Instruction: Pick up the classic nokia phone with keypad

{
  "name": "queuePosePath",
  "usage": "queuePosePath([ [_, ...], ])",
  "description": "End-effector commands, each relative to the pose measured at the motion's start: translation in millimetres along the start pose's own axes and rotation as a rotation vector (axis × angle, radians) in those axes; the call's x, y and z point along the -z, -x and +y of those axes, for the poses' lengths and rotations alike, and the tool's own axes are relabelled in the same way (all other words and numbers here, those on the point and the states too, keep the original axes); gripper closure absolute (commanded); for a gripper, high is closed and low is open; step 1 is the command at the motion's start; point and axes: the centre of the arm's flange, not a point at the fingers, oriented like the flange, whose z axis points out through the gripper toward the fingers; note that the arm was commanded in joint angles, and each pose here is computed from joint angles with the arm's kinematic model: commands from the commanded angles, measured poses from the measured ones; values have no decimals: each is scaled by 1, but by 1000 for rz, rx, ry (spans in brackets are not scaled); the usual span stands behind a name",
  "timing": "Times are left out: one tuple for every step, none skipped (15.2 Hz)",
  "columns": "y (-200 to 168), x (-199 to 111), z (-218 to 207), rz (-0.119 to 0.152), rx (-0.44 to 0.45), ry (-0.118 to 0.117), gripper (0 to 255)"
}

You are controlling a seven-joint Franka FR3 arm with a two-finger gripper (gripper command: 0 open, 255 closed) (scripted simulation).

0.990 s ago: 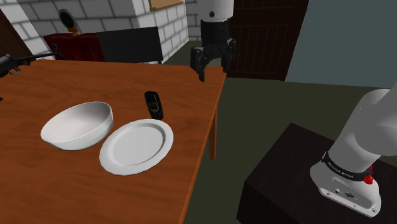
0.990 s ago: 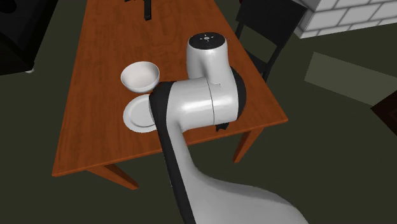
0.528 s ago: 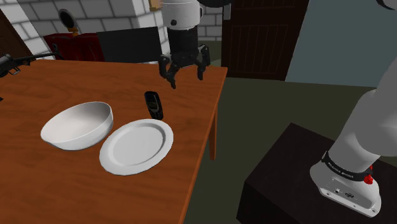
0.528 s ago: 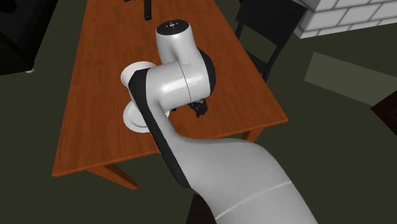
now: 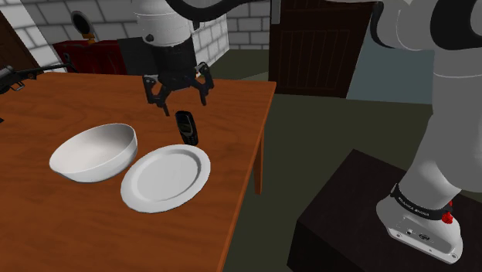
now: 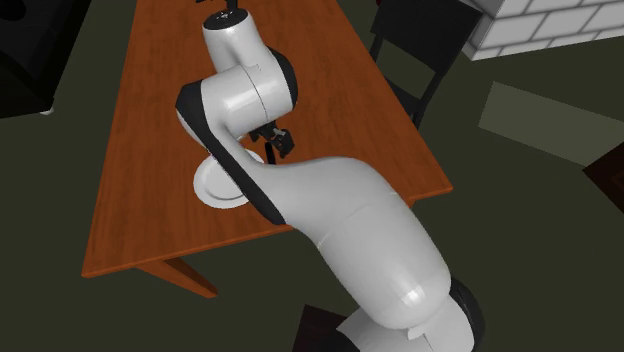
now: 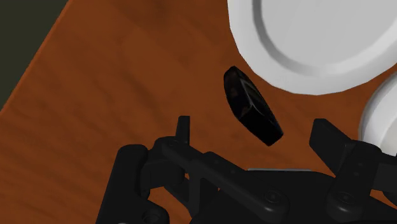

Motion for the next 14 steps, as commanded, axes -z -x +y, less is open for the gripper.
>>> queuePosePath([
  [-3, -7, -10, 5, -8, 1, 0],
  [-3, -12, -10, 5, -8, 1, 0],
  [-2, -18, -10, 5, -8, 1, 0],
  [-2, -23, -10, 5, -8, 1, 0],
  [-1, -28, -10, 5, -8, 1, 0],
  [-1, -33, -10, 5, -8, 1, 0],
  [0, -39, -10, 5, -8, 1, 0],
  [0, -42, -10, 5, -8, 1, 0],
  [0, -42, -10, 5, -8, 1, 0],
  [0, -42, -11, 5, -8, 1, 255],
  [0, -42, -11, 5, -8, 1, 255],
  [0, -42, -11, 5, -8, 1, 255],
  [0, -42, -11, 5, -8, 1, 255],
  [0, -42, -11, 5, -8, 1, 255],
])
